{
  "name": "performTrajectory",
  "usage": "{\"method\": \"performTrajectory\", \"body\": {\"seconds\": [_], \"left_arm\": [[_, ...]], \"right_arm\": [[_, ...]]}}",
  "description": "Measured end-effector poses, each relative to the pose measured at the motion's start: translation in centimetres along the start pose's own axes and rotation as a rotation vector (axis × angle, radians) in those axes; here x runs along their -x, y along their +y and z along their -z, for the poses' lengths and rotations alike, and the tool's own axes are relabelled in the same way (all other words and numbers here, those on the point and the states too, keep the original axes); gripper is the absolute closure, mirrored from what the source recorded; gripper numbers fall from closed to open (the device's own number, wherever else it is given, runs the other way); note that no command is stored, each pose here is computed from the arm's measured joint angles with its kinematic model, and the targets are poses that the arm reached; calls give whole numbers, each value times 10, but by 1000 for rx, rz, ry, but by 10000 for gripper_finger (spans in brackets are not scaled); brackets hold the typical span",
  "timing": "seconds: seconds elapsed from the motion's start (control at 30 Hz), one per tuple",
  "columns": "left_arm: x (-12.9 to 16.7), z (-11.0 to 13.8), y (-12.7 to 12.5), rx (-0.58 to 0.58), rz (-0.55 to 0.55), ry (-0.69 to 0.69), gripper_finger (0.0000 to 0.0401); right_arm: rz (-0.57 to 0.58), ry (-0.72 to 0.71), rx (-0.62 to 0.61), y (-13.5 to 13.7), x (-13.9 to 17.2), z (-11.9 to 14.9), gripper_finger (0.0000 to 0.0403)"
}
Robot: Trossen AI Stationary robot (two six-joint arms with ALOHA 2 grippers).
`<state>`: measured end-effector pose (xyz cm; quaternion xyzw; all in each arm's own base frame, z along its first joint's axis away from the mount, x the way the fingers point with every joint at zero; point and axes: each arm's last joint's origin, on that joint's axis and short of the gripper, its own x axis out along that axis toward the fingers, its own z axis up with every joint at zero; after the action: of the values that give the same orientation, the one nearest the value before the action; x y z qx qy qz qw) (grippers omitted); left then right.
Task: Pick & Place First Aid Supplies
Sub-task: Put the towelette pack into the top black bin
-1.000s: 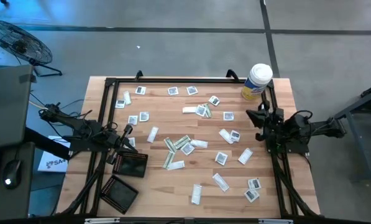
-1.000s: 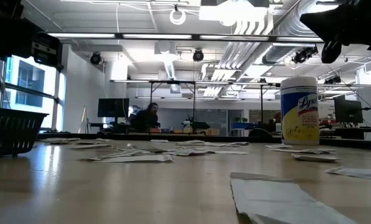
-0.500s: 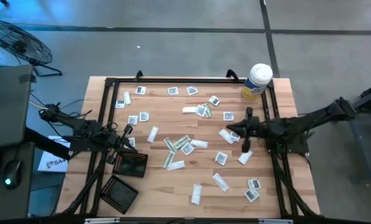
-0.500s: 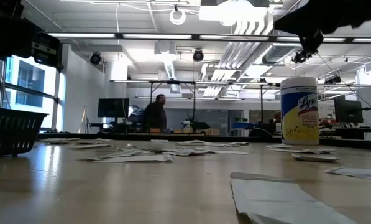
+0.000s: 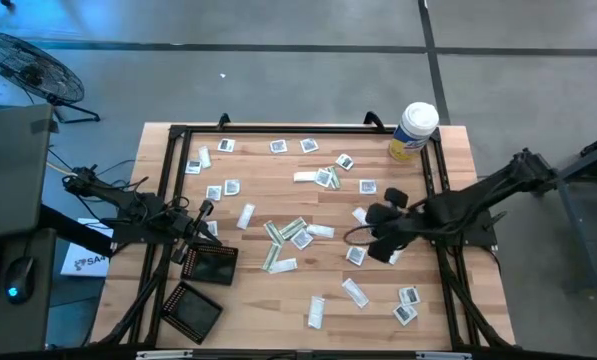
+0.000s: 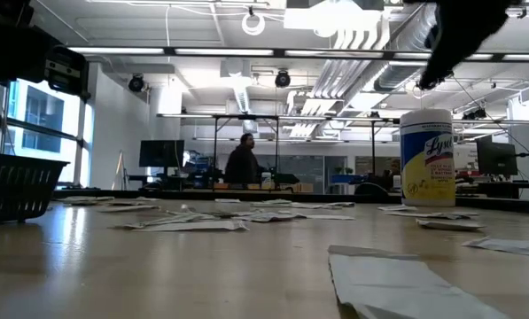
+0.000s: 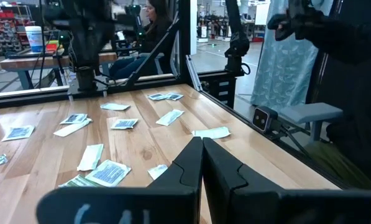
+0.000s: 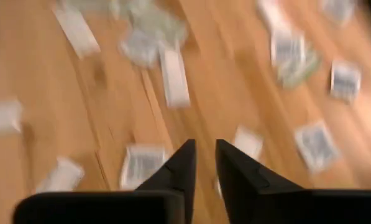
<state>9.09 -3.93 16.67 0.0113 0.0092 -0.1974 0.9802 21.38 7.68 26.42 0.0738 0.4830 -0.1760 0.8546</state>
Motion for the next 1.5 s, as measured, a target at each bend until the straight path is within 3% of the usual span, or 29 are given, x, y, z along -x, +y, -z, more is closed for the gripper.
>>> {"method": "performTrajectory", "body": {"seconds": [0.17,0.37,0.6,0.83,1.2,1.5], "left_arm": [[0,0,0,0,0,-1,398],[0,0,0,0,1,-1,398],[0,0,0,0,0,0,398],[0,0,0,0,0,0,398],[0,0,0,0,0,0,398],[0,0,0,0,0,0,398]], "right_arm": [[20,212,13,7,-32,18,294],[133,338,65,1,-65,45,285],[160,339,131,-7,-89,61,285],[191,333,97,-24,-106,69,295],[166,367,39,-42,-116,60,327],[118,391,5,-51,-120,55,329]]}}
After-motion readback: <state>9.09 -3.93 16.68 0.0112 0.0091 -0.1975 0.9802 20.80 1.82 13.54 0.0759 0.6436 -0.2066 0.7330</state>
